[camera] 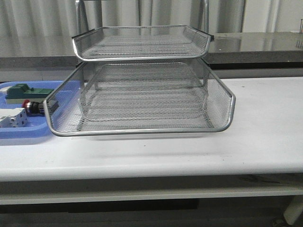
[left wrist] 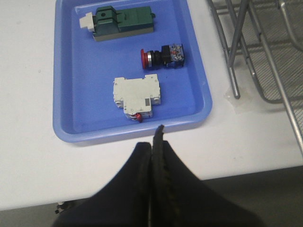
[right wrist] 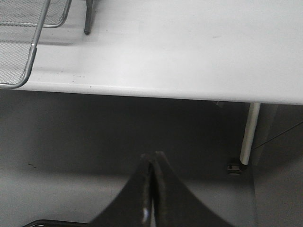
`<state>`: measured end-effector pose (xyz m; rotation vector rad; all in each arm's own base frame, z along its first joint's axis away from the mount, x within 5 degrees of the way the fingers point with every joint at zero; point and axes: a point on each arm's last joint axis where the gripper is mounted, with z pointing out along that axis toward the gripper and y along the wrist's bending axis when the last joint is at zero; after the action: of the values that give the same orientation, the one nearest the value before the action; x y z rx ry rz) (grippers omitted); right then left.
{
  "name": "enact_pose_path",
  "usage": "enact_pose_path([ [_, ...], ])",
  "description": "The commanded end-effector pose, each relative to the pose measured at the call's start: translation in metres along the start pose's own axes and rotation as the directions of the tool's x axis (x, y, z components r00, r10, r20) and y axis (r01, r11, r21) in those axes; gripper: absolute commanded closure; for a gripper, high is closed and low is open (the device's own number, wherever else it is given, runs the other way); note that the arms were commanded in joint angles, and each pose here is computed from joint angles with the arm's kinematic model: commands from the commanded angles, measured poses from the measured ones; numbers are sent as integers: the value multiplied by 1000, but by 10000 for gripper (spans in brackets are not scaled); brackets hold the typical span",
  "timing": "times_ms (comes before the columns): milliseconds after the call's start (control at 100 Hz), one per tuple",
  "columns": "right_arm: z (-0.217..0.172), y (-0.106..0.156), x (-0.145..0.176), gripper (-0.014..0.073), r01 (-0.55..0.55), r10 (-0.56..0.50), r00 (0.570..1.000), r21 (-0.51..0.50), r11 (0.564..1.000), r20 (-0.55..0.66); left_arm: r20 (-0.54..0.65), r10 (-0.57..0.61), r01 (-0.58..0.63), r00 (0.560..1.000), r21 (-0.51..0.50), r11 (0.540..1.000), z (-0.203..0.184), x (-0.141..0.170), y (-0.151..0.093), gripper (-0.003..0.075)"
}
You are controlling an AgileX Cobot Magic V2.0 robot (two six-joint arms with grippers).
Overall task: Place button on rack with both arms
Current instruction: 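Release the tray and raise the right gripper away, then lower the left gripper onto the red push button in the blue tray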
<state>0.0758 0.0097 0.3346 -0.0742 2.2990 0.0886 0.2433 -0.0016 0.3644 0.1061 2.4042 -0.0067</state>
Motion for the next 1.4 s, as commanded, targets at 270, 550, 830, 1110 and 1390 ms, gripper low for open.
enact_pose_path([
  [270, -7, -1, -12, 662, 7, -8, 996, 11, 1000, 84, 30, 184, -184, 983, -11, 983, 12, -22, 3, 547],
  [550, -7, -1, -12, 662, 7, -8, 996, 11, 1000, 84, 47, 185, -185, 982, -18, 983, 12, -24, 3, 66],
  [830, -7, -1, -12, 662, 7, -8, 996, 11, 1000, 84, 166, 188, -187, 968, -20, 982, 11, -35, 1, 95],
  [1110, -7, -1, -12, 662, 7, -8, 996, 11, 1000, 84, 133, 376, -376, 917, -29, 926, 41, -65, 4, 97],
  [1390, -7, -1, -12, 662, 7, -8, 996, 11, 1000, 84, -4, 524, -522, 852, 85, 849, 112, -103, 7, 97],
])
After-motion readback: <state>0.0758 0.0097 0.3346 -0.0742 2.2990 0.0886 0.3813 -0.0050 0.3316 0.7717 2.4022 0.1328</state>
